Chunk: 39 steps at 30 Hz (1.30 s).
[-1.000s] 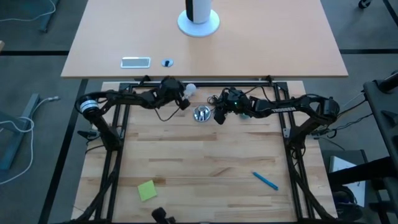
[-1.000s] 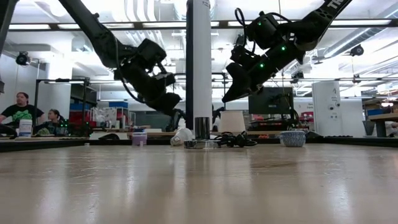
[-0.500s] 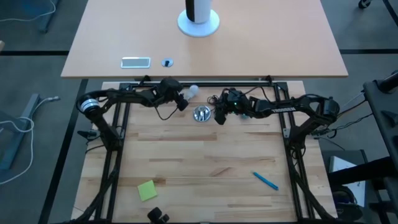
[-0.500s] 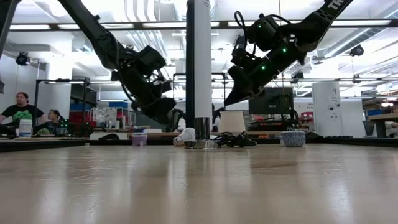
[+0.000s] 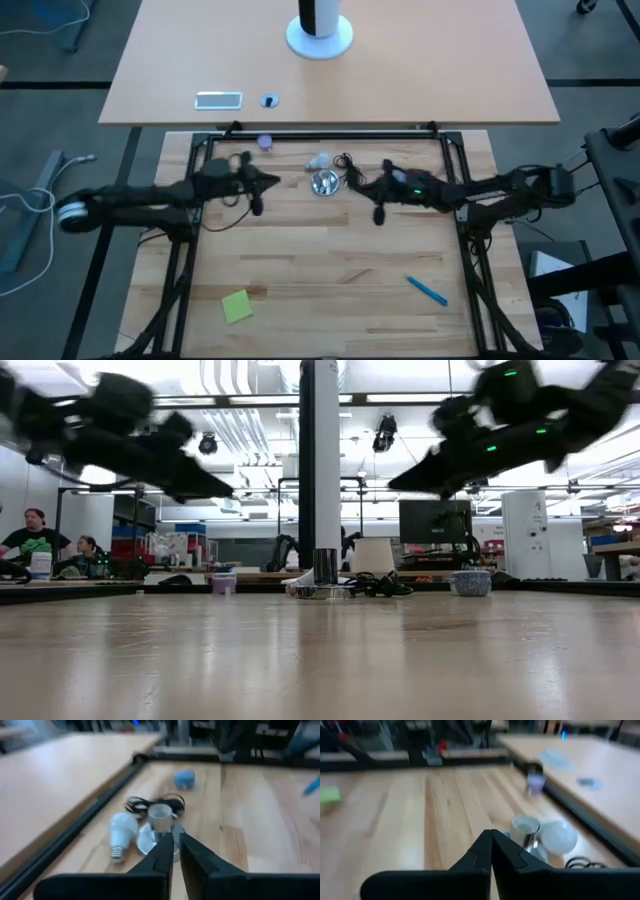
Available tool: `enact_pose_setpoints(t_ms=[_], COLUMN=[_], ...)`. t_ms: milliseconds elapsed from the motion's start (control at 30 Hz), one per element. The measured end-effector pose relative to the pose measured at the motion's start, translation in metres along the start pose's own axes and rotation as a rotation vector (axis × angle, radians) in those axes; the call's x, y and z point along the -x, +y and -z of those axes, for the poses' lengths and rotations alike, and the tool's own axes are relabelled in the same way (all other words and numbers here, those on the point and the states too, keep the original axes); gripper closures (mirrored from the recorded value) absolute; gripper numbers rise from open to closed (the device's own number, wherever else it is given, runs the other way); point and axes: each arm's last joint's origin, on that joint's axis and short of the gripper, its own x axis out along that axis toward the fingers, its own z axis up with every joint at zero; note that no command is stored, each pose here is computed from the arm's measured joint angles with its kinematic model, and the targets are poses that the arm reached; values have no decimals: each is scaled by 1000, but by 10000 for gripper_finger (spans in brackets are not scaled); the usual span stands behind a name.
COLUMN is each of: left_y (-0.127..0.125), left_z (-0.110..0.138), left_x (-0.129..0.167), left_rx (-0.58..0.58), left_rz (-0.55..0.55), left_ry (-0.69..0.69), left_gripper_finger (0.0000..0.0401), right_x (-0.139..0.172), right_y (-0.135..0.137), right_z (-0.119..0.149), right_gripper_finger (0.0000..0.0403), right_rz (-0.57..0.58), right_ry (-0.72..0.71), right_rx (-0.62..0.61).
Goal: Screw lightbulb
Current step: Return to Home Position
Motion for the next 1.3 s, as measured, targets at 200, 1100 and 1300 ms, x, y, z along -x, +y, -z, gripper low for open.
enact_pose_setpoints(t_ms=[200,1100,1300], left_y=[-8,26,53], left_z=[21,45,27], left_x=[44,92,95], left_rx=[5,117,60], left_rz=[-12,-1379,-1329], left_ry=[-184,-116,-97], left_gripper_finger=[399,401,401], right_x=[49,140,137], right_y=[-1,8,8], right_z=[5,44,46], right_gripper_finger=[403,403,403], right_rz=[10,-84,-87], right_ry=[-192,-321,-279], right_rx=[15,26,23])
